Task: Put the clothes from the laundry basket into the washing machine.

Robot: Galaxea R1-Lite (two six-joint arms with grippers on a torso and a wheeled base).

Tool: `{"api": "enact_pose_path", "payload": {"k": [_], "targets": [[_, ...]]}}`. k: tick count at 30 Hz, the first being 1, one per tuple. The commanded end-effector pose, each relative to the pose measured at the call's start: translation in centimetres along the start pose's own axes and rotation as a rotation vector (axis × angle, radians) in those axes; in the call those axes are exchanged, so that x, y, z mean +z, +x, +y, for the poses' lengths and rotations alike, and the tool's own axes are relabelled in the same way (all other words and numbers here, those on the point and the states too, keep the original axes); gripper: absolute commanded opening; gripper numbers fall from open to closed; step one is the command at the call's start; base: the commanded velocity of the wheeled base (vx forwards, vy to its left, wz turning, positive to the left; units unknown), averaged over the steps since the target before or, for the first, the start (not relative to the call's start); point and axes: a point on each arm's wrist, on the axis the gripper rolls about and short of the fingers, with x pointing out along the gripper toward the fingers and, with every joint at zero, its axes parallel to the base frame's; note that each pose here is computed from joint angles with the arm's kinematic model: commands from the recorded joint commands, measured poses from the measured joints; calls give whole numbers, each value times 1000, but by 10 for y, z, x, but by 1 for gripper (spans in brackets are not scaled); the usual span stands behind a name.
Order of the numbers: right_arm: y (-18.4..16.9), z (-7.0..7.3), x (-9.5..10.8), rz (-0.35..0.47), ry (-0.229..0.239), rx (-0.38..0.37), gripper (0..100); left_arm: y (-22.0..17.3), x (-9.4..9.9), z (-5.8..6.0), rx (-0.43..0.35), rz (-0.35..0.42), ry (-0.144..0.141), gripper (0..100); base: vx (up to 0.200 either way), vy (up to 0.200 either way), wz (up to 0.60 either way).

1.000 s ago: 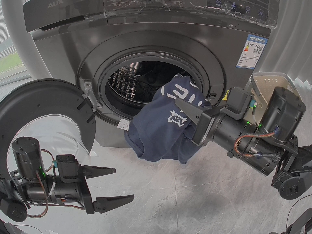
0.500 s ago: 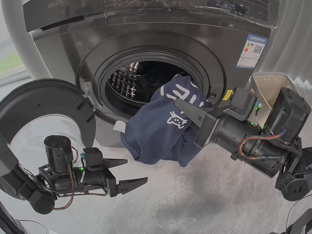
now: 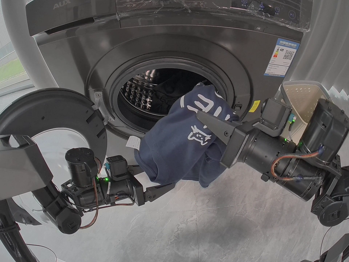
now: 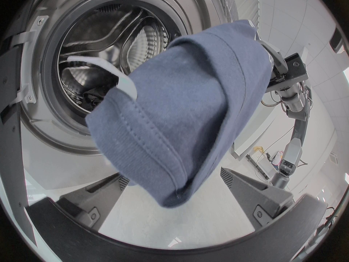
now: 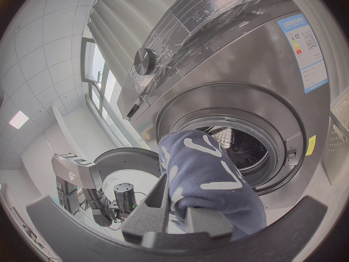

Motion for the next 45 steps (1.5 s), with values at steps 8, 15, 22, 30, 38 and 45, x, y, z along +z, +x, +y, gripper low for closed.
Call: {"api": "enact_pose_path", "payload": {"k": [8,15,22,30,38,45], "targets": [[0,-1,-3,10,0,-3,0,6,4,-2,-23,-62,4,100,0,0,0],[0,-1,-3,11,0,-3,0,9,6,-7,-44,-79,9,0,0,0,0],[-4,-5,-6,26,-3,-17,0,7,8,-15,-68,-115,27,0,0,0,0],[-6,-10,-12,50,19,-34,0,-32,15,-58,-150,-115,39,0,0,0,0],[-10,-14,-32,133,15,-40,100,-75,28,-79,-173,-175,62,0,0,0,0],[-26,-19,-58,244,-3,-59,100,-83,45,-83,-174,-253,65,0,0,0,0]]}}
